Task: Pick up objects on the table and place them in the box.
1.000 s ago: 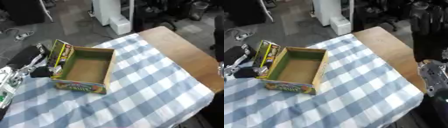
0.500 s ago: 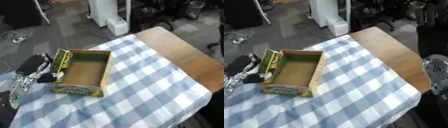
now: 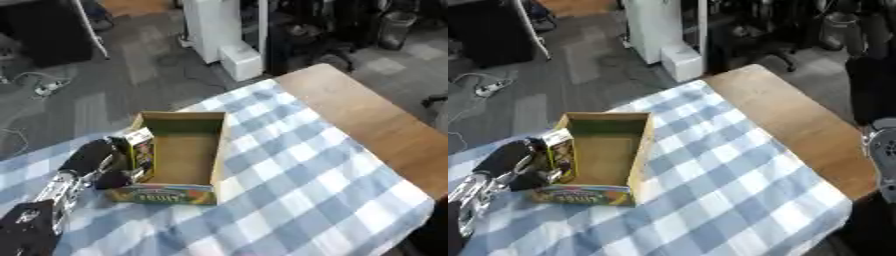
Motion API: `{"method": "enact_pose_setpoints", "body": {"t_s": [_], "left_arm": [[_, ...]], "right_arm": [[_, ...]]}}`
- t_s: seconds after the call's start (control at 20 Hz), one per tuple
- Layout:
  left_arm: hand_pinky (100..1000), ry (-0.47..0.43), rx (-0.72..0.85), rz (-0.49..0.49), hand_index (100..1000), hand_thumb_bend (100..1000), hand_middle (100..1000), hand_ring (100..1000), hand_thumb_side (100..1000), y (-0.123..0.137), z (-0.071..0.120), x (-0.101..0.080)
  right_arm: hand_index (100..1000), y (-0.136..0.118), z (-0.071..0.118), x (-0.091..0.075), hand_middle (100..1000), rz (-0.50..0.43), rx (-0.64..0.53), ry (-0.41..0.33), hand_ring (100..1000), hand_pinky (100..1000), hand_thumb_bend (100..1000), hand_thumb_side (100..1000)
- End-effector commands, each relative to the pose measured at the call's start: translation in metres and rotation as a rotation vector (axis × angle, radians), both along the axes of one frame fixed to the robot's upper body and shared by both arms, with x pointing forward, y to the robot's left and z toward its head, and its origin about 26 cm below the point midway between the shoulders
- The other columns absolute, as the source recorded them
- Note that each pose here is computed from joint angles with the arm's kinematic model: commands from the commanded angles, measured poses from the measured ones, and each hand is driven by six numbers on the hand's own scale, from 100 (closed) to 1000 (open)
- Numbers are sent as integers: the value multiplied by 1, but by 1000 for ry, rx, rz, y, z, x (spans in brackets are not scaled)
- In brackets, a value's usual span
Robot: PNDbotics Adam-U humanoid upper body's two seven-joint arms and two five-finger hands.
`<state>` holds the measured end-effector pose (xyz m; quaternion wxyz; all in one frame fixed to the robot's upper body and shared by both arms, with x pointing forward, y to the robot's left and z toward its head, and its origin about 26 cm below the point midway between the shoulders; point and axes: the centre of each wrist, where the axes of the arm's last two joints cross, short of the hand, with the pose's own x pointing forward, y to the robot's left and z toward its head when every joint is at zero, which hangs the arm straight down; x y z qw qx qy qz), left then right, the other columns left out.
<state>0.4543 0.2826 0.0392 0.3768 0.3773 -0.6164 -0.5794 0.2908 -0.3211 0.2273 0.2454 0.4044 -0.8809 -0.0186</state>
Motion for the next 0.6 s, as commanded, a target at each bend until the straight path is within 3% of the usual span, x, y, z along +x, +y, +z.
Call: {"method": "enact_pose_setpoints", "body": {"t_s": [0.05, 0.1, 0.15, 0.2, 0.4, 0.55, 0.6], "left_arm": [[784, -108, -56, -37, 838, 536, 835, 778, 968, 1, 44, 8], [776, -146, -72, -45, 837, 505, 831, 770, 978, 1, 57, 8], [767, -169, -84, -53, 824, 540, 828, 761, 1000, -1, 67, 6], [760, -201, -104, -74, 820, 510, 821, 755, 969, -3, 80, 1], [717, -269, -223, -151, 809, 516, 792, 707, 932, -13, 121, -34], [603, -281, -384, -182, 747, 501, 713, 594, 885, -30, 134, -68], [442, -288, -476, -197, 718, 479, 613, 496, 861, -38, 135, -82]], "right_arm": [[421, -3, 6, -3, 247, -7, -35, -33, 270, 329, 100, 889], [421, -4, 5, -4, 246, -11, -40, -35, 270, 329, 100, 890], [421, -5, 4, -4, 246, -14, -43, -37, 270, 329, 100, 893], [421, -6, 2, -5, 246, -23, -46, -38, 270, 329, 100, 892], [421, -13, -4, -9, 247, -72, -43, -37, 271, 329, 100, 897], [421, -18, -9, -12, 247, -109, -37, -35, 270, 329, 100, 896], [422, -20, -12, -13, 246, -123, -37, -35, 270, 329, 100, 896]]}}
